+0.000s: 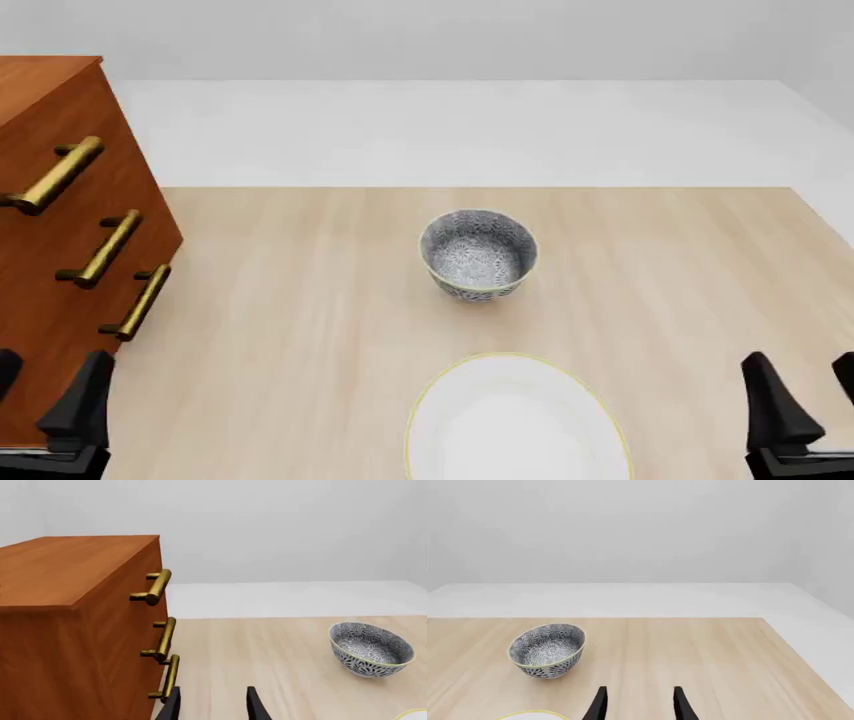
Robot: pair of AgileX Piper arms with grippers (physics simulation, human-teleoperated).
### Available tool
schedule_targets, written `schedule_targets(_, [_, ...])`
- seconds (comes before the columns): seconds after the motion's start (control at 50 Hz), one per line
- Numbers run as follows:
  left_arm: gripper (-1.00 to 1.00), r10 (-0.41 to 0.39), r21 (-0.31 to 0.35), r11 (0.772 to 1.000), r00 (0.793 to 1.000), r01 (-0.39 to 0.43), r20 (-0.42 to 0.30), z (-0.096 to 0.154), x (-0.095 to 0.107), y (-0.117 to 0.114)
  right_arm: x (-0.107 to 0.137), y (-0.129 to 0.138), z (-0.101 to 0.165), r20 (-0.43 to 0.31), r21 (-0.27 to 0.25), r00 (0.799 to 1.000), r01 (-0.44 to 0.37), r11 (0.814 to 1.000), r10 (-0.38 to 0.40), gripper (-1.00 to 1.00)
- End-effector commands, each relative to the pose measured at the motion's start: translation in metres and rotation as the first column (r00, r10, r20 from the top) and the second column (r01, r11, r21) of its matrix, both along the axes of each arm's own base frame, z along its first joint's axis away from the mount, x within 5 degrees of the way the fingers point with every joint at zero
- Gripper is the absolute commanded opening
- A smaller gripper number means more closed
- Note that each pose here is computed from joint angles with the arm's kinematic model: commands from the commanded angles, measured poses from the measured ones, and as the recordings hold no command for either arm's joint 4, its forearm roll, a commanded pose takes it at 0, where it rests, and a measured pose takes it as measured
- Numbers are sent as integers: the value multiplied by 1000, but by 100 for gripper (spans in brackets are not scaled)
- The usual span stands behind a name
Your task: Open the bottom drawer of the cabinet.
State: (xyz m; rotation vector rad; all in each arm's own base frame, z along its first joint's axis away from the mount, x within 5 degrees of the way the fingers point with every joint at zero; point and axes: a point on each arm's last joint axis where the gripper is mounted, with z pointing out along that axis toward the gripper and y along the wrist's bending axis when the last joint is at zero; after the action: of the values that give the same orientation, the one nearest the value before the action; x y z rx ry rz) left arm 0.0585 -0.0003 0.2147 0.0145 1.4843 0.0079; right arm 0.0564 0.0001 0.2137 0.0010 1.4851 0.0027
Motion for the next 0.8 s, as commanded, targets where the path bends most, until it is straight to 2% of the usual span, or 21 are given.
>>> schedule_targets(0.02, [100,-5,7,1000,1000,5,4,2,-2,0,1,0,0,-3,6,1000,1,1000,-1,100])
schedule_targets(0.18, [100,-36,104,994,999,35,12,8,-3,-2,0,0,1,-3,5,1000,1,1000,-1,100])
schedule_targets(0.22, [100,-32,144,989,999,31,-1,10,0,-3,0,0,1,-1,0,1000,1,1000,-1,100])
schedule_targets(0.26, [100,-36,217,976,999,34,7,14,0,-3,0,0,1,-2,3,1000,1,1000,-1,100])
schedule_targets(0.28, [100,-39,228,973,999,37,5,14,0,-3,0,0,1,-1,1,1000,1,1000,-1,100])
schedule_targets(0.36, [100,-71,325,944,997,60,22,20,0,-6,0,0,0,-2,2,1000,1,1000,-1,100])
schedule_targets(0.38, [100,-72,356,933,997,59,21,20,1,-6,0,0,1,0,-1,1000,1,1000,-1,100])
schedule_targets(0.4, [100,-79,405,911,997,70,7,18,6,-7,0,0,0,-2,2,1000,1,1000,-1,100])
schedule_targets(0.44, [100,-72,417,906,997,68,-7,20,12,-8,0,0,1,-1,1,1000,1,1000,-1,100])
schedule_targets(0.48, [100,-62,451,890,998,64,-18,22,16,-8,0,0,1,-1,2,1000,1,1000,-1,100])
schedule_targets(0.54, [100,-70,520,852,997,69,-17,21,18,-9,0,0,0,0,-1,1000,1,1000,-1,100])
schedule_targets(0.58, [100,-74,528,846,997,80,-32,22,20,-10,0,0,0,-2,3,1000,1,1000,-1,100])
schedule_targets(0.66, [100,-87,622,778,996,89,-34,13,24,-12,0,0,1,-1,3,1000,1,1000,-1,100])
schedule_targets(0.72, [100,-87,638,765,996,90,-36,11,26,-12,0,0,1,-1,1,1000,1,1000,-1,100])
schedule_targets(0.76, [100,-74,648,755,995,98,-65,9,32,-12,0,0,0,-1,2,1000,1,1000,-1,100])
schedule_targets(0.78, [100,-76,668,737,995,104,-71,6,34,-12,0,0,0,0,-1,1000,1,1000,-1,100])
schedule_targets(0.8, [100,-66,679,728,996,95,-68,4,34,-12,0,0,0,0,0,1000,1,1000,-1,100])
